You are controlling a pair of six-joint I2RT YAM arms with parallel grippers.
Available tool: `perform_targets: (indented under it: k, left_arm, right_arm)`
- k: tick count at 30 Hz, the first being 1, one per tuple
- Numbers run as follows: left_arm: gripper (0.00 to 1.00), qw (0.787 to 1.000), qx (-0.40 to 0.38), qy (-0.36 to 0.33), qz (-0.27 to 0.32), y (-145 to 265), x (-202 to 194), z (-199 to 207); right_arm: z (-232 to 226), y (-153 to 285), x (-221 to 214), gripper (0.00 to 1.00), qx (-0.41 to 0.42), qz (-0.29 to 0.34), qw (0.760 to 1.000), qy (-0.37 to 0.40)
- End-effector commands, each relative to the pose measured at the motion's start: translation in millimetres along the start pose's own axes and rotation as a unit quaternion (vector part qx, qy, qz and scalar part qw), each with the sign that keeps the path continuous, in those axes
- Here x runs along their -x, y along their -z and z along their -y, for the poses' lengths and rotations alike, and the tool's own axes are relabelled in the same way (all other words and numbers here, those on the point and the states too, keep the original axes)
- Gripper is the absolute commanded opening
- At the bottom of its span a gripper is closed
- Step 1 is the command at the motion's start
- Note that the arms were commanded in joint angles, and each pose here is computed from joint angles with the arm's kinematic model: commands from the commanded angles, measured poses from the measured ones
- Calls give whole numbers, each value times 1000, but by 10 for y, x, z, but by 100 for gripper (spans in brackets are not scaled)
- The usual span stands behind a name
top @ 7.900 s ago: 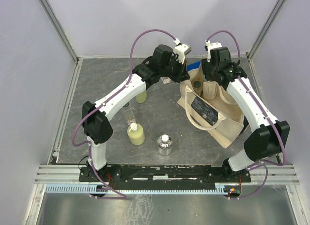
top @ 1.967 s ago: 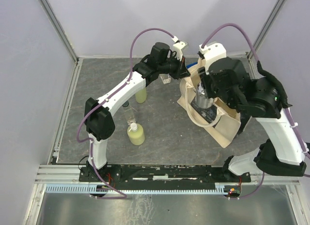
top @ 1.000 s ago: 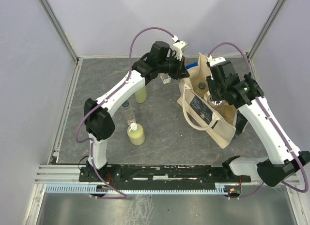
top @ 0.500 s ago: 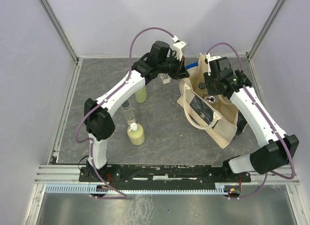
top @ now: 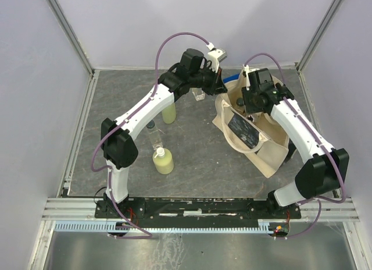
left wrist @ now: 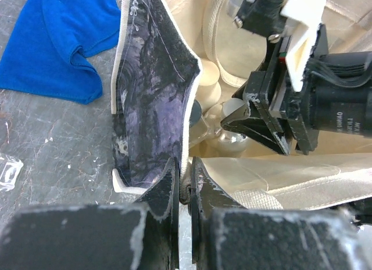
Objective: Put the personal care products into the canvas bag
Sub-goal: Place the care product in the canvas bag.
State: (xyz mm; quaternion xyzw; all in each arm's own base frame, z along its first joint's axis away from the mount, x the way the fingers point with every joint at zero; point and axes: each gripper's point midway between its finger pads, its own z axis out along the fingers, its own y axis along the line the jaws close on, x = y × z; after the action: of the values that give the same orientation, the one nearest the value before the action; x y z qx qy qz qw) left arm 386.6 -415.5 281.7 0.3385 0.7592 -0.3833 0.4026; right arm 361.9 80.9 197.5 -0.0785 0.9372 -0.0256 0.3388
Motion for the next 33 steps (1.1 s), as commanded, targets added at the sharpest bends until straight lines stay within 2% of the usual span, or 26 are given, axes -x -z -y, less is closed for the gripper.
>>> perform_targets:
  k: [1, 13, 16, 18, 22, 25, 28, 33]
  left_arm:
    - [3, 999, -8, -25, 38, 162, 338, 73]
    - [3, 999, -13, -18, 39, 90, 360, 15]
    - [3, 999, -14, -17, 38, 69, 358, 8]
    - [3, 999, -14, -16, 39, 69, 366, 1]
    - [3, 999, -16, -14, 38, 58, 360, -11]
    - [3, 999, -17, -14, 38, 60, 362, -13]
    - [3, 999, -18, -12, 38, 53, 356, -21]
    - [3, 999, -21, -10, 39, 49, 363, -7]
  right_arm:
    - [151, 38, 285, 3, -25, 66, 997, -9]
    - [242, -59, -486, 3, -44, -17, 999, -18]
    - [249, -71, -585, 5, -45, -29, 998, -21]
    - [249, -53, -594, 17, -44, -33, 998, -22]
    - [264, 90, -499, 50, -41, -34, 998, -15]
    - [317, 250, -388, 70, -48, -25, 998, -12]
    - [346, 496, -196, 80, -45, -1, 999, -13]
    - [344, 846, 118, 82, -28, 37, 999, -15]
